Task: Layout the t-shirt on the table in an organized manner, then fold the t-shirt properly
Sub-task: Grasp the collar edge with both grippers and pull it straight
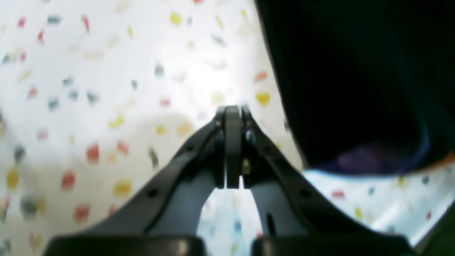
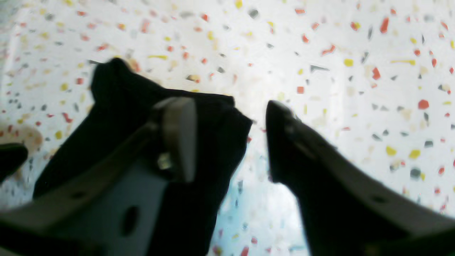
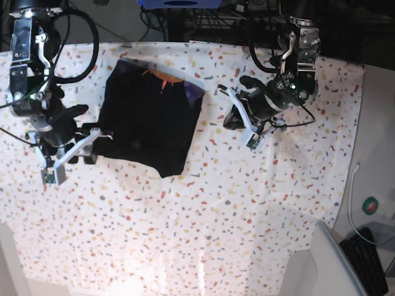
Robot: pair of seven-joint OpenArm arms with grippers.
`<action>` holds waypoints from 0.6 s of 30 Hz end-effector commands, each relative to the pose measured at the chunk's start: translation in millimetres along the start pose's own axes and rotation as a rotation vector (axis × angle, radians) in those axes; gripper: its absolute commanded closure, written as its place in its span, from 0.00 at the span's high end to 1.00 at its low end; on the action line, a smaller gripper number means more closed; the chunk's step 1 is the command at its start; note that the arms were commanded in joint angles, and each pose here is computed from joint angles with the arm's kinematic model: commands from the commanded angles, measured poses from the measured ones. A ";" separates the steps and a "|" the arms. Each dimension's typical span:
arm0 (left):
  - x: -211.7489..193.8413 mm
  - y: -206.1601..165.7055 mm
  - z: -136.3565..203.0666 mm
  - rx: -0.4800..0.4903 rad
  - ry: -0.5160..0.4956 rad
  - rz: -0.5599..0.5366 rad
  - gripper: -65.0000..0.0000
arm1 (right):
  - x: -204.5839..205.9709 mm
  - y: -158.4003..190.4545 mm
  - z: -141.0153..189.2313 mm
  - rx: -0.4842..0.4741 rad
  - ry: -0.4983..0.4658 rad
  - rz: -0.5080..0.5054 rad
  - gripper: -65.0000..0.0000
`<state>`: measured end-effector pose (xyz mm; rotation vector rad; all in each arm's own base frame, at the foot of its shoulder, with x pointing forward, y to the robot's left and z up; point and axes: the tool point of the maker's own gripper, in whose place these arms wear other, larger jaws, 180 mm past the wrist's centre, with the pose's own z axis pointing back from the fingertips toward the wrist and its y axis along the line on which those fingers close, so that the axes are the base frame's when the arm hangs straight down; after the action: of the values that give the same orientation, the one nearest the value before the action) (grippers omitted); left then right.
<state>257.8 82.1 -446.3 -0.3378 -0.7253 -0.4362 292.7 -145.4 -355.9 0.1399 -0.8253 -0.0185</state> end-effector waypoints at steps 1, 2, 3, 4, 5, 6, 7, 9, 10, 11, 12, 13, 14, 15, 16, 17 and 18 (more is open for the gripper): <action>18.4 -5.5 8.2 -0.009 -0.068 -0.016 0.00 | 6.1 1.1 8.7 0.005 -0.037 0.009 0.21; 19.7 -10.0 14.5 -0.008 -0.080 -0.023 0.00 | -0.3 2.1 13.1 0.007 -0.027 0.010 0.10; 22.7 -13.8 21.0 -0.004 -0.096 -0.028 0.00 | -9.9 3.5 17.0 0.008 -0.010 0.007 0.00; 22.5 -13.8 25.5 0.007 -0.102 -0.027 0.00 | -19.4 4.0 20.3 0.008 0.008 0.004 0.00; 21.3 -13.1 25.7 0.019 -0.103 -0.014 0.00 | -28.8 4.0 22.2 0.008 0.029 0.000 0.00; 16.4 -9.0 22.3 0.040 -0.094 0.020 0.00 | -38.3 3.9 23.2 0.007 0.052 -0.006 0.00; 6.7 -4.6 16.5 0.056 -0.070 0.056 0.00 | -45.7 5.5 24.4 0.008 0.068 -0.015 0.00; 2.4 3.7 0.3 0.057 -0.042 0.087 0.00 | -54.2 5.6 26.2 0.007 0.076 -0.026 0.00; -0.6 5.2 -6.5 0.050 -0.028 0.100 0.00 | -54.9 5.1 26.9 0.005 0.063 -0.027 0.00; -2.5 5.4 -12.6 0.042 -0.016 0.109 0.00 | -55.4 5.4 27.8 0.005 0.053 -0.028 0.00; -4.8 0.9 -18.2 0.026 -0.002 0.108 0.00 | -54.9 5.3 28.2 0.005 0.043 -0.029 0.00; -5.0 -5.2 -21.2 0.010 0.004 0.099 0.00 | -55.3 5.2 28.4 0.005 0.043 -0.029 0.00; -4.7 -11.7 -23.2 -0.006 0.007 0.087 0.00 | -55.6 5.3 28.4 0.005 0.045 -0.029 0.00; -6.6 -19.6 -25.0 -0.025 0.015 0.077 0.00 | -56.4 4.5 28.7 0.004 0.048 -0.026 0.00; -7.9 -25.8 -26.3 -0.039 0.020 0.069 0.00 | -57.0 4.1 28.9 0.003 0.050 -0.025 0.00; -8.8 -30.6 -27.2 -0.051 0.025 0.060 0.00 | -57.5 3.5 29.2 0.001 0.051 -0.026 0.00; -14.6 -34.5 -27.0 -0.057 0.036 0.063 0.00 | -60.8 3.2 30.1 0.000 0.059 -0.025 0.00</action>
<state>236.3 41.0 -478.9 -0.4046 -0.6251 -0.4090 224.7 -139.7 -388.1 0.1510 -0.7288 -0.0420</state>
